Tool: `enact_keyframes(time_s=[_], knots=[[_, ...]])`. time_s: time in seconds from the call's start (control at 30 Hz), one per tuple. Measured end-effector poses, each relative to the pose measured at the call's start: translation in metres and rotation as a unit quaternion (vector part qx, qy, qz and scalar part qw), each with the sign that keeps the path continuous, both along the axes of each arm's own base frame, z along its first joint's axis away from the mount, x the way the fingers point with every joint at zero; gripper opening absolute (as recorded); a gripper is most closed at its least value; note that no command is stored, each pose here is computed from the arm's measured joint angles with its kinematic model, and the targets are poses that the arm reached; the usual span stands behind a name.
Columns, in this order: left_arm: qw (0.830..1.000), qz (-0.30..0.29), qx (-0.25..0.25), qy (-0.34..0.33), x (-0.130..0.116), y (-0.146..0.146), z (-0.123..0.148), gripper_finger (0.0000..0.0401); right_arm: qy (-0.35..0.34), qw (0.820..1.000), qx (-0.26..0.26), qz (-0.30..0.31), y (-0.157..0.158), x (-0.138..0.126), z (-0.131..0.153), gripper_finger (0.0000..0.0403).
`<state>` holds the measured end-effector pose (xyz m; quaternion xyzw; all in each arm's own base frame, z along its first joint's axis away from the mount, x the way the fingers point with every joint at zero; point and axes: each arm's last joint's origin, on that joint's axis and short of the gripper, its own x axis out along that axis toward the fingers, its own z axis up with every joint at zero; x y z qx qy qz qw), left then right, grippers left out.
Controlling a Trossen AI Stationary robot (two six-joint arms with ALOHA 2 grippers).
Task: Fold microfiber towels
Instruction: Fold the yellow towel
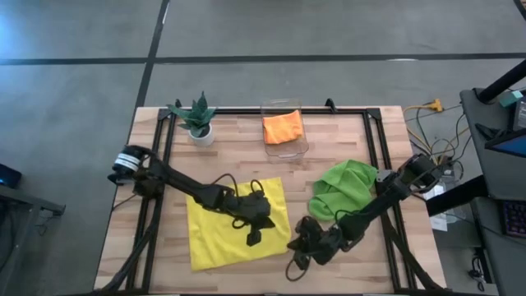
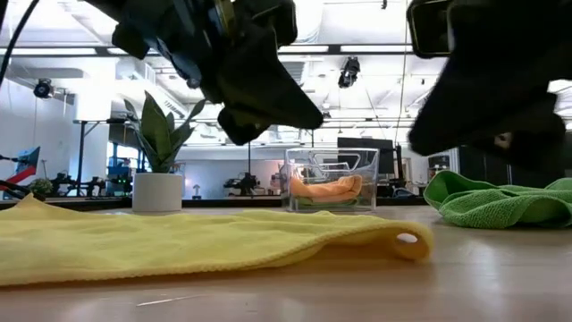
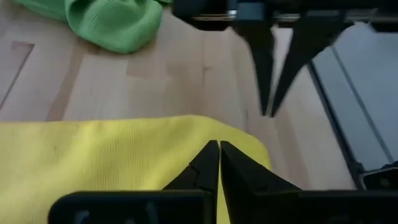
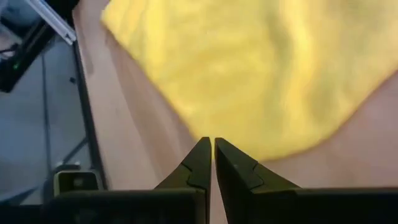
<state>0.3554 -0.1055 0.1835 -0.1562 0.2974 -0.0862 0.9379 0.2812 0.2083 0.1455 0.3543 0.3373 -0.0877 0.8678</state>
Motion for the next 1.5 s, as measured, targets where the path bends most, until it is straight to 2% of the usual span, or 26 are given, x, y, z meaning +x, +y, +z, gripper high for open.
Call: enact_keyframes(time_s=[0.13, 0.43, 0.63, 0.87, 1.0, 1.3, 1.4, 1.5], knots=[[0.999, -0.040, -0.024, 0.008, -0.001, -0.004, -0.002, 0.0000, -0.009, 0.999, -0.033, 0.028, 0.003, -0.002, 0.001, 0.0020], [0.996, -0.073, -0.024, 0.038, 0.003, -0.023, -0.035, 0.0000, 0.005, 1.000, -0.009, 0.026, 0.013, -0.007, -0.006, 0.0085], [0.995, -0.077, -0.021, 0.056, 0.005, -0.025, -0.053, 0.0000, 0.049, 0.998, -0.011, 0.036, 0.032, 0.015, -0.025, 0.0106], [0.995, -0.067, -0.011, 0.076, 0.007, -0.024, -0.070, 0.0000, 0.145, 0.985, -0.084, -0.029, 0.047, 0.036, -0.038, 0.0098], [0.993, -0.068, -0.026, 0.089, 0.008, -0.025, -0.079, 0.0000, 0.130, 0.974, -0.147, -0.109, 0.044, 0.041, -0.039, 0.0096], [0.989, -0.092, -0.057, 0.102, 0.009, -0.029, -0.094, 0.0000, 0.129, 0.959, -0.146, -0.207, 0.012, 0.043, -0.052, 0.0068], [0.989, -0.093, -0.057, 0.103, 0.009, -0.029, -0.094, 0.0000, 0.139, 0.947, -0.171, -0.232, 0.002, 0.039, -0.049, 0.0057], [0.989, -0.093, -0.057, 0.103, 0.009, -0.029, -0.094, 0.0000, 0.145, 0.931, -0.220, -0.253, -0.010, 0.031, -0.042, 0.0050]])
